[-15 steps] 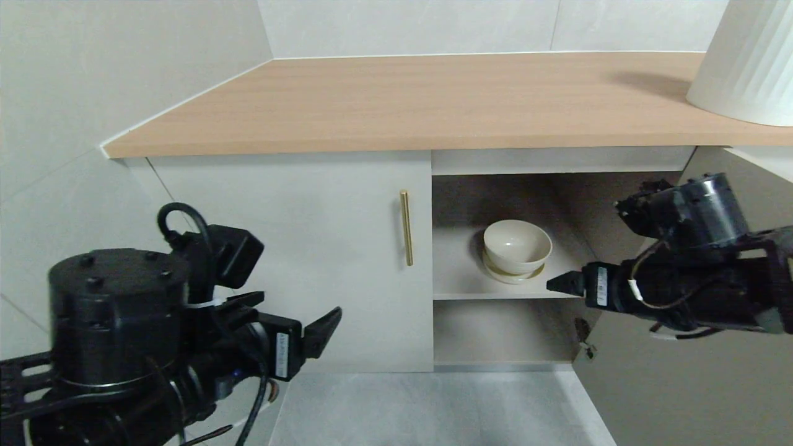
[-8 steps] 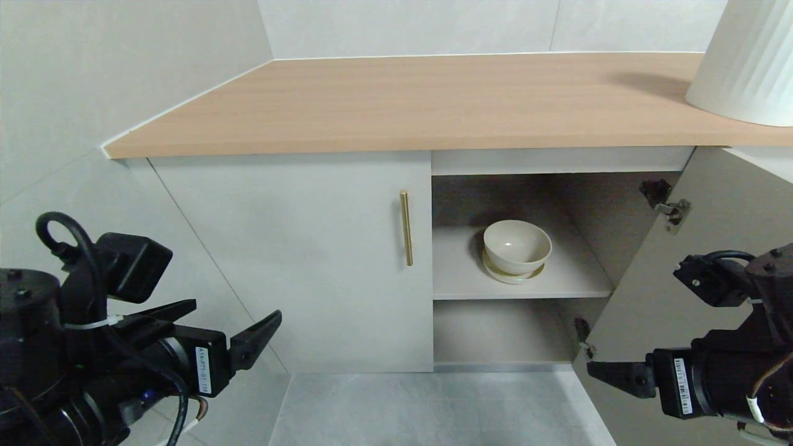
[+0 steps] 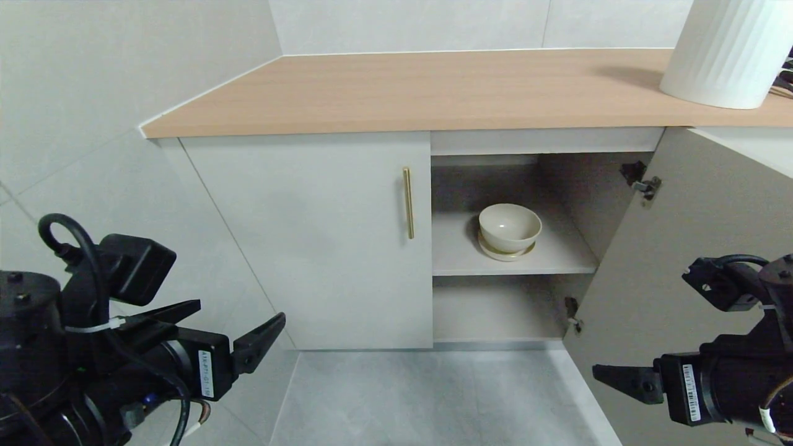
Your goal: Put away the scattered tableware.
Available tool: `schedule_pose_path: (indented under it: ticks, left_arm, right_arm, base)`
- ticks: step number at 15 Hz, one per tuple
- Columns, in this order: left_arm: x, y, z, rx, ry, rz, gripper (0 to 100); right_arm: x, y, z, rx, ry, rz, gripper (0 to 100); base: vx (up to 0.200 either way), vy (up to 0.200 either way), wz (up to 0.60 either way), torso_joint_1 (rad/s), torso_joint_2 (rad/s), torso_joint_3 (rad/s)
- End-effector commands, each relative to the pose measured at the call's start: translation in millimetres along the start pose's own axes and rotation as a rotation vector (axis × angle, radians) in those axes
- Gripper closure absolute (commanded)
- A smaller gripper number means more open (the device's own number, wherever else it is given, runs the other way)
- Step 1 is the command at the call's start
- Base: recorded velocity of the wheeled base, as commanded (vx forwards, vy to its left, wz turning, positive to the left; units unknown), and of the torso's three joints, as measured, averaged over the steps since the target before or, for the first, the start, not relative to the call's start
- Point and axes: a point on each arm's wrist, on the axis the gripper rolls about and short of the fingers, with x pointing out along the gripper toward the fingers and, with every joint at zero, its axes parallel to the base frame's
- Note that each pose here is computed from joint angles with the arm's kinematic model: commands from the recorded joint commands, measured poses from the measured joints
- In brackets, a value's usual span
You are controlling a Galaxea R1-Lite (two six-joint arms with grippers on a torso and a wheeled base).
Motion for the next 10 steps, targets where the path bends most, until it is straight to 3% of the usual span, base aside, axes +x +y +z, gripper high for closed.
schedule_pose_path:
  ticks: [1, 7, 10]
  left_arm:
    - [0.5, -0.2, -0.7, 0.001, 0.004, 0.001, 0]
    - [1.2, -0.4, -1.6, 0.004, 0.009, 0.002, 0]
    - [1.2, -0.3, -2.5, 0.005, 0.012, 0.000, 0]
  right_arm:
    - [0.4, 0.2, -0.1, -0.001, 0.002, 0.000, 0]
    - [0.9, 0.4, -0.6, -0.003, 0.005, 0.000, 0]
    - [0.9, 0.4, -0.6, -0.003, 0.005, 0.000, 0]
  base:
    - [-0.200, 0.000, 0.00, 0.002, 0.00, 0.007]
    - [-0.200, 0.000, 0.00, 0.002, 0.00, 0.001]
    - [0.000, 0.000, 0.00, 0.000, 0.00, 0.000]
